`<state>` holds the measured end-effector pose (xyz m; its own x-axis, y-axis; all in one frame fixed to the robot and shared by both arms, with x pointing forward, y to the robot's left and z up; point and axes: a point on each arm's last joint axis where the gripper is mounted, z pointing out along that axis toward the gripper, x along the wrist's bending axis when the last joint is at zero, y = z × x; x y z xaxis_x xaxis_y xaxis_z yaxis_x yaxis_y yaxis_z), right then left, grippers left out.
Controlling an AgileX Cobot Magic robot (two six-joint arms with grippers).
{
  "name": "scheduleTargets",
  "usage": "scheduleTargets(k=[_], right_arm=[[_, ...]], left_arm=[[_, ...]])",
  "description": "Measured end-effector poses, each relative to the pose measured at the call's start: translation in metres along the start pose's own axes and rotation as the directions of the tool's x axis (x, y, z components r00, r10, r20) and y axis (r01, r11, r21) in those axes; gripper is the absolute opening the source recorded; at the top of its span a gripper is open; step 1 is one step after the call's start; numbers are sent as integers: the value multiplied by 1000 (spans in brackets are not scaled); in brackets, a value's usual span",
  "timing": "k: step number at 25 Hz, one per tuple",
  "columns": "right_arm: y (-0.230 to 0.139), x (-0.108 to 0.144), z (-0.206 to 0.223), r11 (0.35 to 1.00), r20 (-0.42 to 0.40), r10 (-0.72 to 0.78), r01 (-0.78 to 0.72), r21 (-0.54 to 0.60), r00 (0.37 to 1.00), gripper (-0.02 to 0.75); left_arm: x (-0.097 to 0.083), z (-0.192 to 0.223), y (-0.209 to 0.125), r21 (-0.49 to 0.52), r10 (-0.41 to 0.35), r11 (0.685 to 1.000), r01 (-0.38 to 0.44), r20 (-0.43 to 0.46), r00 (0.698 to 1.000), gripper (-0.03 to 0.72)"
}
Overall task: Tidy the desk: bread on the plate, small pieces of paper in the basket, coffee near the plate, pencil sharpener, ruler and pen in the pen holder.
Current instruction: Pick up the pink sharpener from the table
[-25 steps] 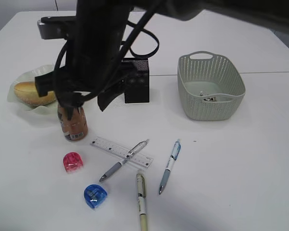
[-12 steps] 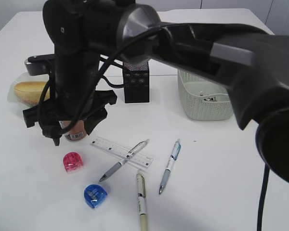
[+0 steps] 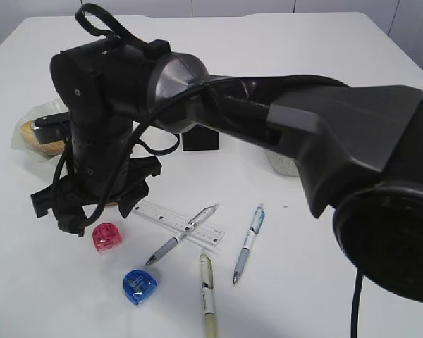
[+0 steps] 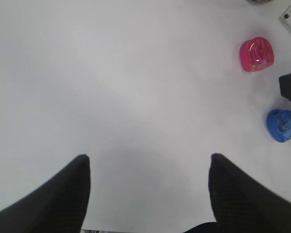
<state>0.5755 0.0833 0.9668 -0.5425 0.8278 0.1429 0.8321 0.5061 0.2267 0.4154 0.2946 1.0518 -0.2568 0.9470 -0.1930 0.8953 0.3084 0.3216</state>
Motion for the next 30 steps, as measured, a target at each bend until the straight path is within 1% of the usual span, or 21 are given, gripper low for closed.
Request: scheduleTargets(k=[5,10,13,18,24,30], right_arm=[[5,2,5,998,-1,-9,9,-55,1000,498],[3,-1,26,1000,15,-10,10,-29,1000,498],[4,-2,35,999,15,-10,10,-37,1000,498],[7,-1,38,997,7,-11,11,-73,1000,498],[6,-3,51,998,17,-11,12,-55,1000,498],[12,-2,59,997,14,-13,14,-73,1000,498]], left_arm=[[-1,0,-1,8,-7,1000,7,11,1000,557],[-1,-1,-2,8,-8,1000,8,12,1000,557],[-1,-1,-2,8,-8,1000,8,12,1000,557],[-1,-1,-2,10,-8,1000,8,12,1000,557],[-1,-1,-2,10,-3,1000,3,14,1000,557],[-1,-1,-2,14,-3,1000,3,13,1000,557]])
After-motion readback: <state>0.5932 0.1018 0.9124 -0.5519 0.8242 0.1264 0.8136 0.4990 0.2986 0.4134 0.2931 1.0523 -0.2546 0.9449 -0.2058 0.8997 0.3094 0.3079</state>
